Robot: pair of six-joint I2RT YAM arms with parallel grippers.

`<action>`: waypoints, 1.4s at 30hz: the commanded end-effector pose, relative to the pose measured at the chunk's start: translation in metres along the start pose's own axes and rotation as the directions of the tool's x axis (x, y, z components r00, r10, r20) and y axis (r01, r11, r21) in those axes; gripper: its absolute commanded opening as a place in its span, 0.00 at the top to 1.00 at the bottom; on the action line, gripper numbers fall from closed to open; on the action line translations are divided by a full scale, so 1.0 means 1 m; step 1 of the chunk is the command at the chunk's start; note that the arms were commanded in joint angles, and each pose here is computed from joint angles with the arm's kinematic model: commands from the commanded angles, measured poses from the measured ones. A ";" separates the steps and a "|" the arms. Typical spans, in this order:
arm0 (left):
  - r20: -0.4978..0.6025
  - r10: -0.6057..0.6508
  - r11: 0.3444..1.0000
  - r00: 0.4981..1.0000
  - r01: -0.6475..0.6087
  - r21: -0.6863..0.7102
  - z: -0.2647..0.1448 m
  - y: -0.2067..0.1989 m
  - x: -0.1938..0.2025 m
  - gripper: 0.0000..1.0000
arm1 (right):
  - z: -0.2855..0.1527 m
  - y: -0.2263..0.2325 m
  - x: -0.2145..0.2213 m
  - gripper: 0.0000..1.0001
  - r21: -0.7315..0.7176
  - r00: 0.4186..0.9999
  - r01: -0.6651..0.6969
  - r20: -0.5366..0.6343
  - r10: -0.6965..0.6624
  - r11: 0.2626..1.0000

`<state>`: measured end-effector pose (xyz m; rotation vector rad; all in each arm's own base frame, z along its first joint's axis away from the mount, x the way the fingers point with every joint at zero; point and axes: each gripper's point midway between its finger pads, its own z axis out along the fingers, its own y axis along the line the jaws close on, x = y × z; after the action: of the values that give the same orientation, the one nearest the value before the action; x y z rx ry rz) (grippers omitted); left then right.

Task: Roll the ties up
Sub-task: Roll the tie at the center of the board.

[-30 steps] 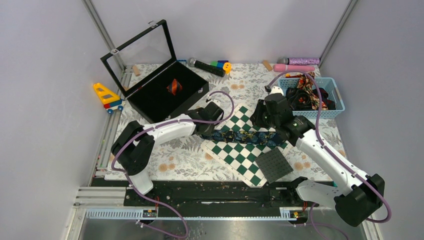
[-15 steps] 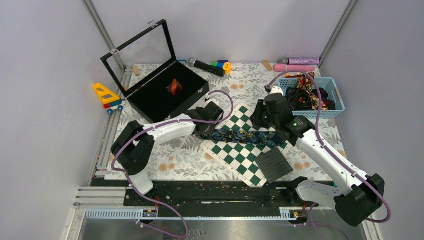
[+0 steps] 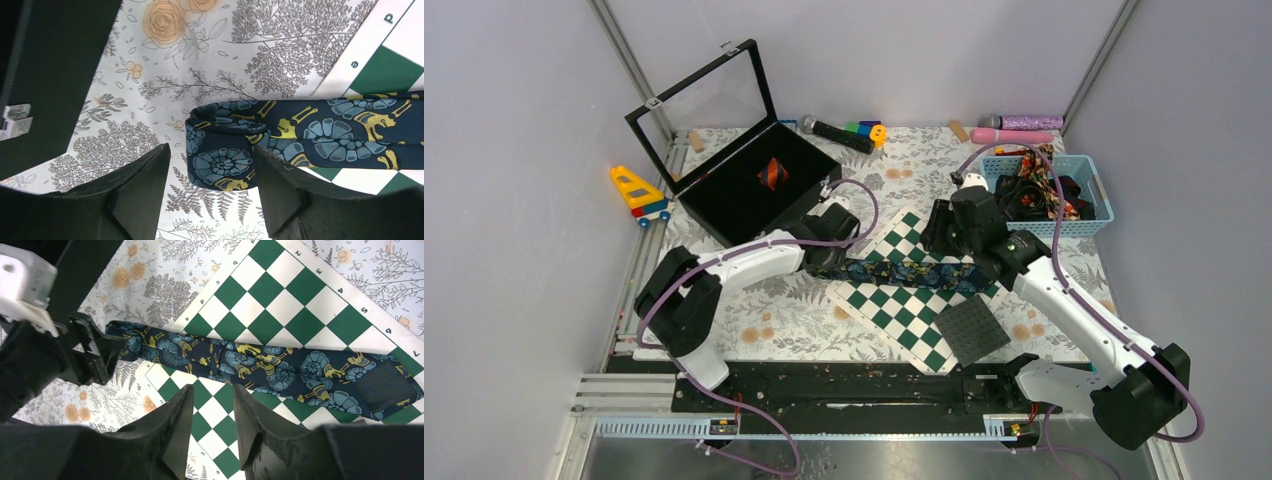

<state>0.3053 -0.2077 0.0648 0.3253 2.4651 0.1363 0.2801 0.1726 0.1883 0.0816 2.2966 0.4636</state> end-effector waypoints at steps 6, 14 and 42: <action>0.157 -0.154 0.981 0.975 0.132 0.142 -0.041 -0.004 -0.046 0.35 | 0.006 0.023 -0.018 0.34 -0.111 0.997 0.060 0.054 -0.054 0.992; 0.311 -0.424 0.898 0.850 0.352 0.264 -0.107 0.056 -0.082 0.30 | 0.053 0.083 -0.007 0.11 -0.351 0.933 0.327 -0.030 -0.359 0.877; 0.356 -0.590 0.807 0.725 0.527 0.266 -0.132 0.144 -0.047 0.27 | 0.170 0.184 0.139 0.00 -0.655 0.454 0.634 -0.116 -0.883 0.412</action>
<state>0.2873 -0.0820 0.2132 -0.3240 2.0637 -0.3122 0.2890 0.4201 0.0551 -1.4696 2.2117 0.6761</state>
